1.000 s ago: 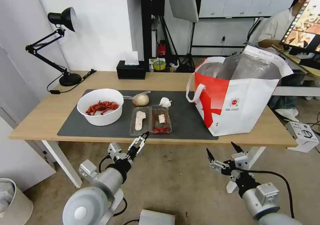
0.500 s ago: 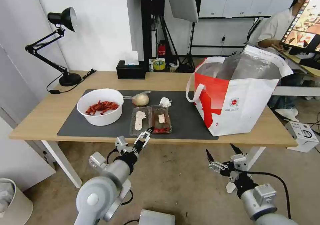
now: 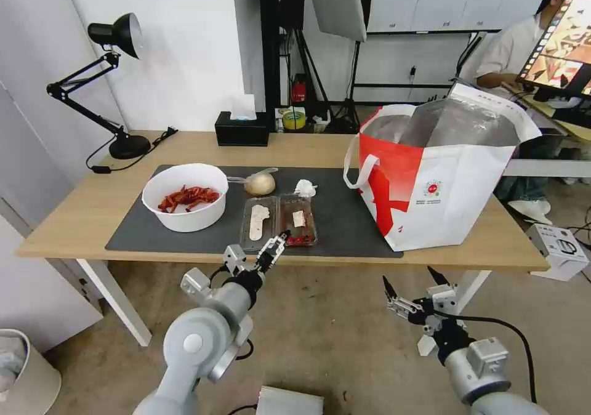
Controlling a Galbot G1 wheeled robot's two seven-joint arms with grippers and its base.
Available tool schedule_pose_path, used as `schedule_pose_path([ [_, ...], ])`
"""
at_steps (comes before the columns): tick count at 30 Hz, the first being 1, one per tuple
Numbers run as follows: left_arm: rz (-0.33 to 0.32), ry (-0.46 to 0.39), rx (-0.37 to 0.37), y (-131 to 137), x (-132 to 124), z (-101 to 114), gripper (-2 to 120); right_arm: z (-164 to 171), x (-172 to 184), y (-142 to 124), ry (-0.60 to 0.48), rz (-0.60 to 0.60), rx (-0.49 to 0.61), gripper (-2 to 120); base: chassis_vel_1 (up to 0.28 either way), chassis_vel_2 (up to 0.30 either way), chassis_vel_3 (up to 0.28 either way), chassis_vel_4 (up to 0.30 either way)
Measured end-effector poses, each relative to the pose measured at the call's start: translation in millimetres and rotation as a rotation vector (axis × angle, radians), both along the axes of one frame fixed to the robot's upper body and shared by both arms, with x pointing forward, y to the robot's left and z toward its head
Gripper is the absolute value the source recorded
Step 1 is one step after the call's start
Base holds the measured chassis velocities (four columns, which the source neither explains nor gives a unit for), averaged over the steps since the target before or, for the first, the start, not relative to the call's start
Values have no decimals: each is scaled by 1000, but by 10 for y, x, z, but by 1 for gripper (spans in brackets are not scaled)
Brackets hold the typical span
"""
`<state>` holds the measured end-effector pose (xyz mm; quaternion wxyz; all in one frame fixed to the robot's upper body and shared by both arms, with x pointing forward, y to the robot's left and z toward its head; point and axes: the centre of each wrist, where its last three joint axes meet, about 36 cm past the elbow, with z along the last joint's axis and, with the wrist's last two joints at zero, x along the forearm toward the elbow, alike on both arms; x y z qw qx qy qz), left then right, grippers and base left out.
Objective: Pick up the trash from the table and place it into the takeout bag.
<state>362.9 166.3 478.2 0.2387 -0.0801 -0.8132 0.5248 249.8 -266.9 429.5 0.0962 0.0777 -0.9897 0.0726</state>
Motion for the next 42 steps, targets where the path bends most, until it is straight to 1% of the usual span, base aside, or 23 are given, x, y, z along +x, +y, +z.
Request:
schedule_pose_path([
  [13, -8, 18, 14, -2, 93, -78, 100, -62, 34, 31, 4, -4, -7, 100, 0, 0, 0, 0],
  [20, -7, 17, 17, -6, 140, -87, 100, -83, 47, 42, 5, -6, -10, 100, 0, 0, 0, 0],
  [42, 32, 40, 28, -10, 347, -167, 100, -123, 61, 62, 6, -29, -15, 100, 0, 0, 0, 0],
])
